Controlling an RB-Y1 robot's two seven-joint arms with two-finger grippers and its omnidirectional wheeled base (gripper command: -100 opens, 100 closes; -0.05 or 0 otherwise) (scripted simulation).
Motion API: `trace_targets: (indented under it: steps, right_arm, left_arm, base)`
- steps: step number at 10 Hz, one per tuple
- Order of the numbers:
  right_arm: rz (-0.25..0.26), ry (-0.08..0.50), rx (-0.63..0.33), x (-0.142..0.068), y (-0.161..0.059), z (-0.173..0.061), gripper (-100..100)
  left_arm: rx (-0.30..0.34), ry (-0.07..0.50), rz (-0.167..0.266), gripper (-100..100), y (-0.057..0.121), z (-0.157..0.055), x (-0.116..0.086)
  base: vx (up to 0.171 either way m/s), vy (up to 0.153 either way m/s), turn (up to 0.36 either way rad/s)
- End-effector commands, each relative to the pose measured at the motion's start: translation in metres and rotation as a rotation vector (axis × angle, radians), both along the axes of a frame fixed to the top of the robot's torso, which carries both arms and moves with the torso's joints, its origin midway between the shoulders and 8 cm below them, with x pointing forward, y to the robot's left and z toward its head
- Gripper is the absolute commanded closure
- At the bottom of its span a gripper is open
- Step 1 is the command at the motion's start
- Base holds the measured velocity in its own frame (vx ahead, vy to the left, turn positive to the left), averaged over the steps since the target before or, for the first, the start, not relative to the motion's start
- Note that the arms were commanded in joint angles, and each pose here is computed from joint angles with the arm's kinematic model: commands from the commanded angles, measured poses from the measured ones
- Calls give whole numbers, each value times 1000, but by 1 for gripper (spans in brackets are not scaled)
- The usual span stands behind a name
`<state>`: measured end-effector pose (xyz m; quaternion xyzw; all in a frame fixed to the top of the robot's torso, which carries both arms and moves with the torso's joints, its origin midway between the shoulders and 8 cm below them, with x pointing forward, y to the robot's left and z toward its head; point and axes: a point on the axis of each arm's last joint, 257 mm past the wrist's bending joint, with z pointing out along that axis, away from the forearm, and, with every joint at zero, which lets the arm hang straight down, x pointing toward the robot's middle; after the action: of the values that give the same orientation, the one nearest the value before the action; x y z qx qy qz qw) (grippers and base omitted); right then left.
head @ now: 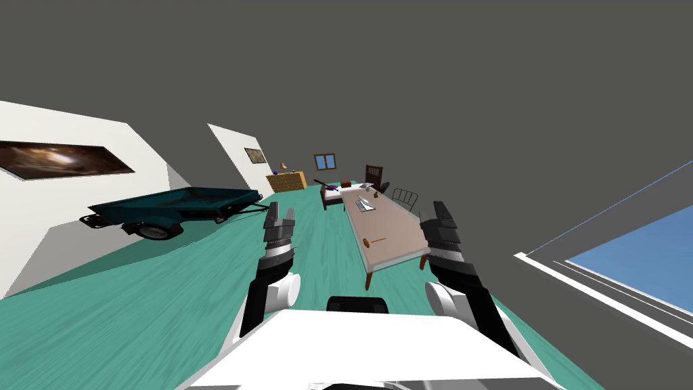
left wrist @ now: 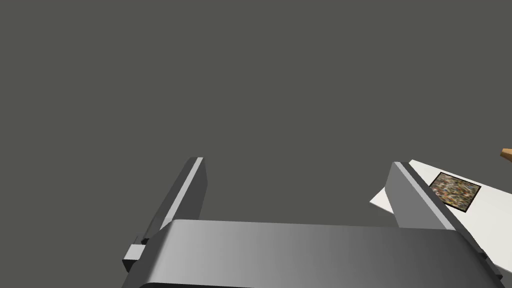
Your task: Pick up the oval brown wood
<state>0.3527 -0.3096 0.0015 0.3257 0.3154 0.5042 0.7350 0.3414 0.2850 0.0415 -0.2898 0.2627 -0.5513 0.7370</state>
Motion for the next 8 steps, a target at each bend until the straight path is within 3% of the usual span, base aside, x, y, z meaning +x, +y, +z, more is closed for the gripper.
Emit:
trace_targets:
  steps: [1,5,8]
  right_arm:
    - [19,9,-23,2,6,-2,-100]
    - [98,65,-107,10,32,-22,-100]
    - [170,146,-176,17,57,-56,-100]
  left_arm:
    - [0,0,0,0,0,0,0]
    - [0,0,0,0,0,0,0]
    - [0,0,0,0,0,0,0]
  base:
    - [7,53,1]
    - [-5,154,-3]
    - [39,208,12]
